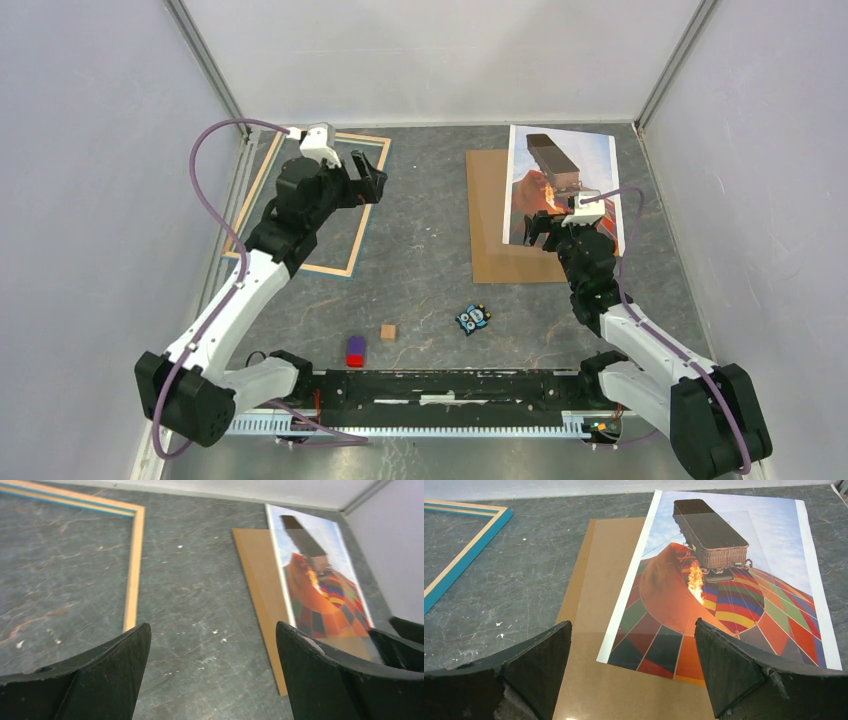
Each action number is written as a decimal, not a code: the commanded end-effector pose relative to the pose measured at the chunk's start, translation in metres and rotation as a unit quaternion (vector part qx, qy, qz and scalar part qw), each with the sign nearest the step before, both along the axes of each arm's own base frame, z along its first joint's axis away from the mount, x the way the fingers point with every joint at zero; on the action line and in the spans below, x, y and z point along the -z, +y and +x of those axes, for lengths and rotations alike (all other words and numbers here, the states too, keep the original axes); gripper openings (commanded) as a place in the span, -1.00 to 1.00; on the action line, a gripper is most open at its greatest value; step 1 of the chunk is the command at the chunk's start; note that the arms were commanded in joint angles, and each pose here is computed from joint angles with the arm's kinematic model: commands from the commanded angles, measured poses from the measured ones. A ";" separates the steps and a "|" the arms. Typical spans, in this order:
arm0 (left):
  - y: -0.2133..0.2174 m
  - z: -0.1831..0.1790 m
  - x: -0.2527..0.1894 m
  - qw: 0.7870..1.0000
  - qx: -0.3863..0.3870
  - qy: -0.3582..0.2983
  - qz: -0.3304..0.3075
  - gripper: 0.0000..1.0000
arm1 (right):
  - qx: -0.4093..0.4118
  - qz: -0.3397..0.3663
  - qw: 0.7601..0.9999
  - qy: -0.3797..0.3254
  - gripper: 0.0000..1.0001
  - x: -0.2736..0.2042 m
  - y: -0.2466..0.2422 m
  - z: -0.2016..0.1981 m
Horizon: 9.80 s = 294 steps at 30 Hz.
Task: Put the photo into the frame
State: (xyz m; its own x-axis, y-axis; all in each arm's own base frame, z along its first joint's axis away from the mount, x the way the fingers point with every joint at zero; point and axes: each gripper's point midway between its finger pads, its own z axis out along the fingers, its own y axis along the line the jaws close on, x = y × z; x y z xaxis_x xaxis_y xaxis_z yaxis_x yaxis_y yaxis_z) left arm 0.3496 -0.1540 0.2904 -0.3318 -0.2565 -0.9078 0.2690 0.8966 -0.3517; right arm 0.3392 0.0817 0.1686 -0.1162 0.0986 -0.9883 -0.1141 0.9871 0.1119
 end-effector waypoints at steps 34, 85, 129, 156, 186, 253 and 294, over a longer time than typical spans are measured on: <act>0.027 0.068 0.244 0.866 -0.100 0.477 -0.115 0.96 | 0.014 -0.029 0.999 0.004 0.96 0.001 -0.007 0.001; -0.204 -0.086 0.136 0.870 0.297 0.386 -0.073 1.00 | 0.134 0.108 0.953 0.251 0.96 0.092 -0.142 -0.036; -0.211 -0.105 0.142 0.852 0.333 0.400 -0.065 0.98 | 0.107 0.388 0.880 0.250 0.16 0.156 -0.175 -0.050; -0.206 -0.101 0.199 0.862 0.276 0.426 0.009 0.92 | 0.062 0.378 0.891 0.244 0.04 0.146 -0.136 -0.076; -0.228 -0.089 0.265 0.832 0.210 0.511 -0.051 0.86 | 0.140 0.253 0.909 0.301 0.31 0.145 -0.164 -0.085; -0.223 -0.084 0.256 0.849 0.202 0.485 -0.050 0.87 | 0.012 0.405 0.889 0.214 0.11 0.110 -0.100 -0.074; -0.265 -0.096 0.037 0.940 0.338 0.037 0.045 1.00 | 0.023 0.295 0.945 0.138 -1.00 0.012 -0.119 -0.035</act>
State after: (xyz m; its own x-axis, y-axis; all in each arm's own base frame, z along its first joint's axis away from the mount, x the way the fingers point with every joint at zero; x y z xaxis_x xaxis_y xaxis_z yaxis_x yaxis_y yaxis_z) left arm 0.2747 -0.3771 0.2345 -0.7079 0.0292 -0.7057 0.5865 0.5811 -0.5642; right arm 0.3013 -0.0413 0.1301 -0.3632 0.6489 -0.6686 0.0872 0.7381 0.6690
